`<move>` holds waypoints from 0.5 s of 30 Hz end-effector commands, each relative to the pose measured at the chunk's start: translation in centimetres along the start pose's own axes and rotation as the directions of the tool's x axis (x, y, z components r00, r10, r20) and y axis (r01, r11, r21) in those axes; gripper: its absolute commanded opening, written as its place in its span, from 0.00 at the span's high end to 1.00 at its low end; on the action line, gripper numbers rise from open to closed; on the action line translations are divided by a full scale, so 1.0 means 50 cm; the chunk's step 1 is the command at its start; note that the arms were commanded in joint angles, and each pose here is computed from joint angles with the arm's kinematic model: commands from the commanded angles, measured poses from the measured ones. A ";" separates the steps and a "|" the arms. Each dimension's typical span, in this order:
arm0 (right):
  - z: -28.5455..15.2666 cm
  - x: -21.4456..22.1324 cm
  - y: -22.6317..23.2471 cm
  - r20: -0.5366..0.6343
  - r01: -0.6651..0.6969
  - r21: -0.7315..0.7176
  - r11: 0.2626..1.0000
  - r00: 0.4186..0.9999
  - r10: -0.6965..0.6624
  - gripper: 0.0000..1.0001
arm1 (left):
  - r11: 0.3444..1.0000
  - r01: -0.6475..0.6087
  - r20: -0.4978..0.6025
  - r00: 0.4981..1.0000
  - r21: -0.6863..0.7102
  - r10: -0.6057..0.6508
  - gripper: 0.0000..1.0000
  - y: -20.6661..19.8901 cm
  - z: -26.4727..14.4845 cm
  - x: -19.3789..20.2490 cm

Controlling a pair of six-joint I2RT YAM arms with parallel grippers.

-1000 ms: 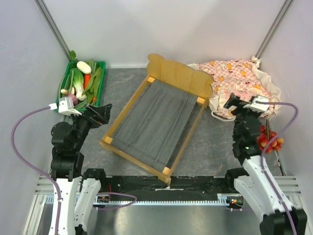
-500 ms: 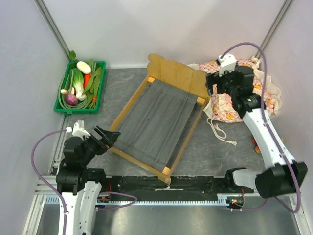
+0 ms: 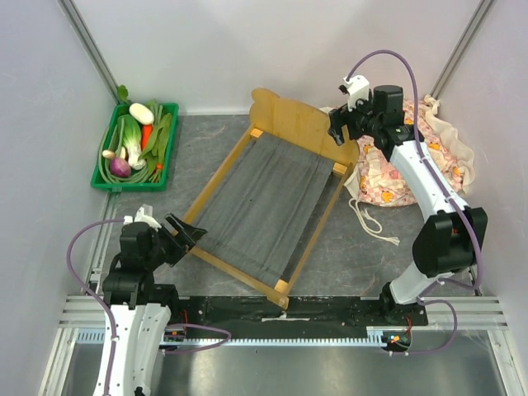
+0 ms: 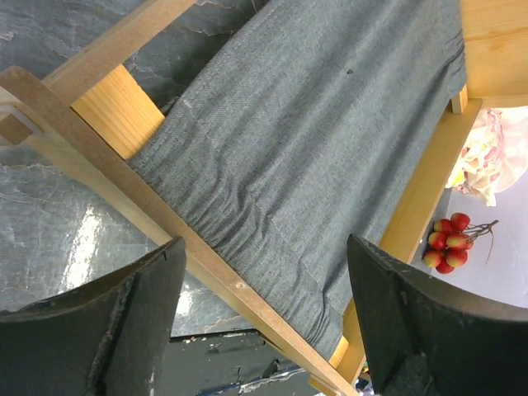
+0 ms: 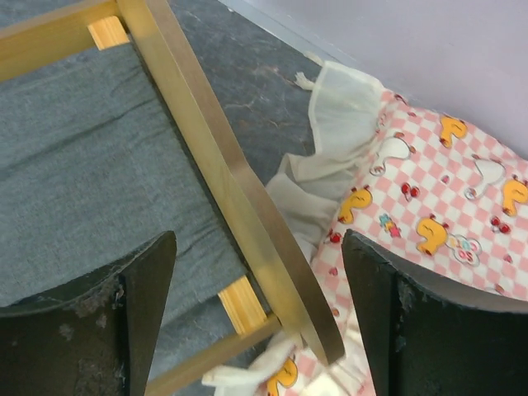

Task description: Set up the pet bed

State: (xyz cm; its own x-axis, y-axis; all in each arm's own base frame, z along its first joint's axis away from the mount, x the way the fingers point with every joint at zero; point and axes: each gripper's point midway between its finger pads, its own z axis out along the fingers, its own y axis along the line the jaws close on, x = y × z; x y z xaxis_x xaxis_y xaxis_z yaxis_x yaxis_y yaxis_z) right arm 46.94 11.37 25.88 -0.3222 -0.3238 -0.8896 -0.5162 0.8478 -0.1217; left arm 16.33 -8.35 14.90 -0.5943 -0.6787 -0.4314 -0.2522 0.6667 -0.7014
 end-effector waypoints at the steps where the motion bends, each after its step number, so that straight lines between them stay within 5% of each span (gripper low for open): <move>1: 0.036 -0.036 0.013 0.045 0.037 -0.094 0.995 0.998 -0.032 0.17 | 1.000 0.020 -0.022 1.000 0.015 -0.020 0.16 -0.012 0.018 -0.006; 13: 0.056 0.023 0.053 -0.057 -0.016 -0.213 0.977 0.998 0.004 0.75 | 0.998 0.021 0.010 1.000 -0.052 -0.020 0.25 -0.018 0.076 -0.066; 15: 0.050 0.035 0.057 -0.079 -0.041 -0.211 0.977 0.997 0.025 0.95 | 1.000 -0.001 0.045 0.999 -0.026 0.003 0.25 -0.038 0.088 -0.094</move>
State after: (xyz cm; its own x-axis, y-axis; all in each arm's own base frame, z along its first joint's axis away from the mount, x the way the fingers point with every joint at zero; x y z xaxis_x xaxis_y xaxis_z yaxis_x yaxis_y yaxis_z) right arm 49.13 12.48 24.23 -0.2653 -0.3933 -0.8803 -0.6598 0.7398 -0.1317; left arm 19.67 -7.92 14.32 -0.6078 -0.6857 -0.4004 -0.3217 0.6737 -0.6653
